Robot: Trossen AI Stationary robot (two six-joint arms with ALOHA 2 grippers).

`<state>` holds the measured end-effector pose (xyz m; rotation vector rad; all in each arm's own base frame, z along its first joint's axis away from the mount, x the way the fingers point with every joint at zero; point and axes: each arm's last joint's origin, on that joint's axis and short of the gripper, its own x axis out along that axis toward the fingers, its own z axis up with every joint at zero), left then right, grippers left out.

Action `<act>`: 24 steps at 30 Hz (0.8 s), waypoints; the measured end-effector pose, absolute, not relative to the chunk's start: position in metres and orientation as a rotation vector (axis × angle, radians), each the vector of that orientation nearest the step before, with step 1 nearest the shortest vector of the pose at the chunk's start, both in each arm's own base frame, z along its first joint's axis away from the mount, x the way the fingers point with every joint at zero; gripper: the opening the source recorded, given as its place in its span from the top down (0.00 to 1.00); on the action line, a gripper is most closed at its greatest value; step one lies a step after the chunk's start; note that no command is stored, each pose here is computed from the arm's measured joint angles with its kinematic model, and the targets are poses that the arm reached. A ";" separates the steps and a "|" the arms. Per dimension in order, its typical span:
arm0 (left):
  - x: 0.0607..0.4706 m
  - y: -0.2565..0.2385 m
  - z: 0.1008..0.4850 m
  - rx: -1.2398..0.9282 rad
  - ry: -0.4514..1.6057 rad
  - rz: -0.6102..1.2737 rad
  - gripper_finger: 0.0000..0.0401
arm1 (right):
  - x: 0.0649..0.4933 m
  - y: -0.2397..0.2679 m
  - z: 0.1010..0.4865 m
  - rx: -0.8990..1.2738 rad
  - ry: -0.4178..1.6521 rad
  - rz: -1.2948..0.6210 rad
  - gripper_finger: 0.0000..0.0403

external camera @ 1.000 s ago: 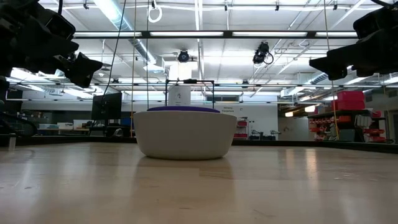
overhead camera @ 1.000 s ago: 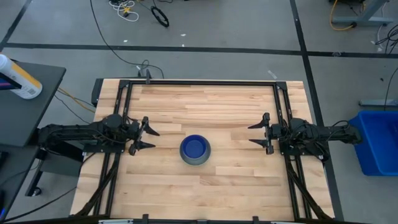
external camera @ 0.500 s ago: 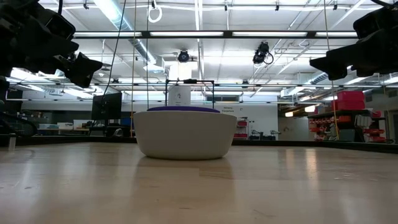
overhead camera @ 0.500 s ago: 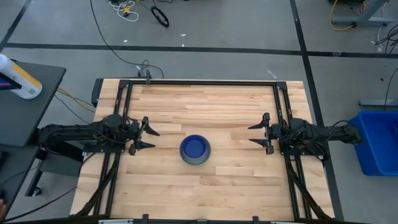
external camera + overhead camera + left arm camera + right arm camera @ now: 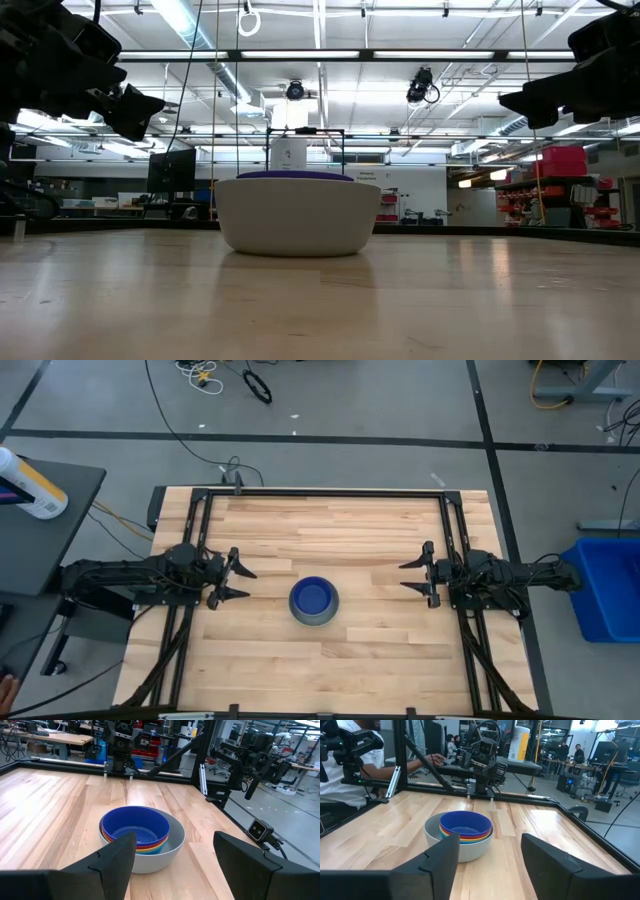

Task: Nest bowls inside each other
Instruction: Return to Home Position

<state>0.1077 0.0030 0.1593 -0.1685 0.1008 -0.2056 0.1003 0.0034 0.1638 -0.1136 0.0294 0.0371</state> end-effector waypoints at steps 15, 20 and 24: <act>0.108 0.003 0.159 -0.168 0.101 -0.206 0.31 | 0.100 0.003 0.164 -0.114 0.029 0.037 0.52; 0.108 0.003 0.159 -0.168 0.101 -0.206 0.31 | 0.100 0.003 0.164 -0.114 0.029 0.037 0.53; 0.108 0.003 0.159 -0.168 0.101 -0.206 0.31 | 0.100 0.003 0.164 -0.114 0.029 0.037 0.54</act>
